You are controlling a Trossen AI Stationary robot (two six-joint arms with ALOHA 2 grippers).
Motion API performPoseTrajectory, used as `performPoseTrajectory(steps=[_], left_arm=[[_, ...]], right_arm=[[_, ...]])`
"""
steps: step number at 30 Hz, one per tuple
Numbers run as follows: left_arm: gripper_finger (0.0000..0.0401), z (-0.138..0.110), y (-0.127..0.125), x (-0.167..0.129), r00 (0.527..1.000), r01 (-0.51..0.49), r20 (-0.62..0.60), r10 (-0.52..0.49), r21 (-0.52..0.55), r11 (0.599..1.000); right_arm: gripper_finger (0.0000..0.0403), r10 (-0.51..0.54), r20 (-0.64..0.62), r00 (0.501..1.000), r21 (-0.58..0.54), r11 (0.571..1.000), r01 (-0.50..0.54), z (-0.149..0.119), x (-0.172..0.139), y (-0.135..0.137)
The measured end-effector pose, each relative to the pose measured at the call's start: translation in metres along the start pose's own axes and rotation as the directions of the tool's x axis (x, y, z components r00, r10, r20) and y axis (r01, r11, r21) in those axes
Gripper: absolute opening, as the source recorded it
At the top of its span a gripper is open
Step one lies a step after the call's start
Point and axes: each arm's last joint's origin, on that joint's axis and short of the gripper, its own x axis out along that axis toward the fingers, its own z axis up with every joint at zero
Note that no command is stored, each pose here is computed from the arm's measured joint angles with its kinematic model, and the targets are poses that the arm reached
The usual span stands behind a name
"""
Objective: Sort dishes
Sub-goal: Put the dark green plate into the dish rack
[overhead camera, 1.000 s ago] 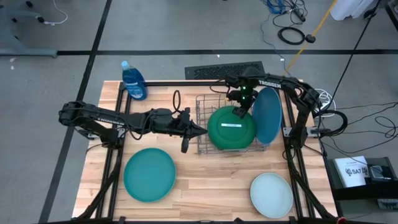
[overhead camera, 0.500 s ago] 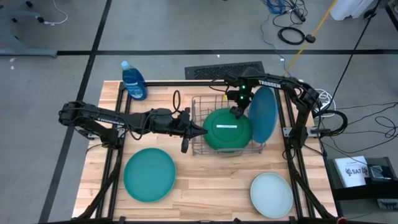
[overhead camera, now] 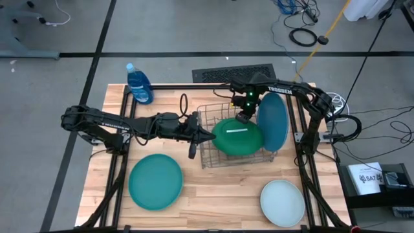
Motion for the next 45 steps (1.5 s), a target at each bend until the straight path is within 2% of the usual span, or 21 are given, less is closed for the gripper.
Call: performPoseTrajectory(steps=[2,8,12,14,17,21,25,29,33,37,42,45], left_arm=[[0.0000,0.000,0.000,0.000,1.000,0.000,0.000,0.000,0.000,1.000],[0.0000,0.000,0.000,0.000,1.000,0.000,-0.001,0.000,0.010,1.000],[0.0000,-0.005,-0.002,0.000,0.999,0.006,-0.046,0.000,0.137,0.991],[0.0002,-0.008,-0.004,0.000,0.997,-0.035,-0.062,0.051,0.235,0.971],[0.0023,-0.009,-0.011,0.000,0.989,-0.111,-0.052,0.142,0.386,0.916],[0.0093,-0.001,-0.026,0.005,0.984,-0.135,-0.027,0.174,0.523,0.841],[0.0189,-0.009,-0.042,0.029,0.963,-0.139,-0.065,0.261,0.712,0.689],[0.0271,-0.018,-0.059,0.062,0.940,-0.074,-0.131,0.314,0.822,0.564],[0.0295,-0.040,-0.071,0.092,0.873,0.080,-0.289,0.392,0.879,0.471],[0.0297,-0.048,-0.079,0.111,0.825,0.168,-0.373,0.424,0.879,0.447],[0.0297,-0.063,-0.079,0.129,0.759,0.193,-0.394,0.518,0.896,0.399],[0.0297,-0.075,-0.073,0.139,0.721,0.193,-0.412,0.558,0.892,0.409]], right_arm=[[0.0007,-0.013,0.008,1.000,-0.007,1.000,0.013,-0.001,-0.002,0.002],[0.0004,-0.048,0.033,0.998,-0.017,0.999,0.048,-0.005,-0.008,0.009],[0.0004,-0.052,0.036,0.998,-0.024,0.998,0.053,-0.005,-0.009,0.011],[0.0003,-0.054,0.036,0.998,-0.024,0.998,0.055,-0.005,-0.009,0.011],[0.0003,-0.054,0.040,0.998,-0.024,0.998,0.055,-0.005,-0.009,0.011],[0.0003,-0.054,0.042,0.998,-0.024,0.998,0.055,-0.005,-0.009,0.011],[0.0002,-0.055,0.047,0.997,-0.026,0.998,0.056,-0.004,-0.009,0.011],[0.0002,-0.056,0.049,0.997,-0.024,0.998,0.057,-0.004,-0.009,0.011],[0.0002,-0.056,0.050,0.997,-0.024,0.998,0.057,-0.004,-0.009,0.011],[0.0002,-0.056,0.051,0.997,-0.025,0.998,0.057,-0.004,-0.009,0.011],[0.0002,-0.056,0.062,0.997,-0.030,0.998,0.058,-0.003,-0.009,0.011],[0.0002,-0.057,0.068,0.996,-0.034,0.998,0.060,-0.002,-0.010,0.011]])
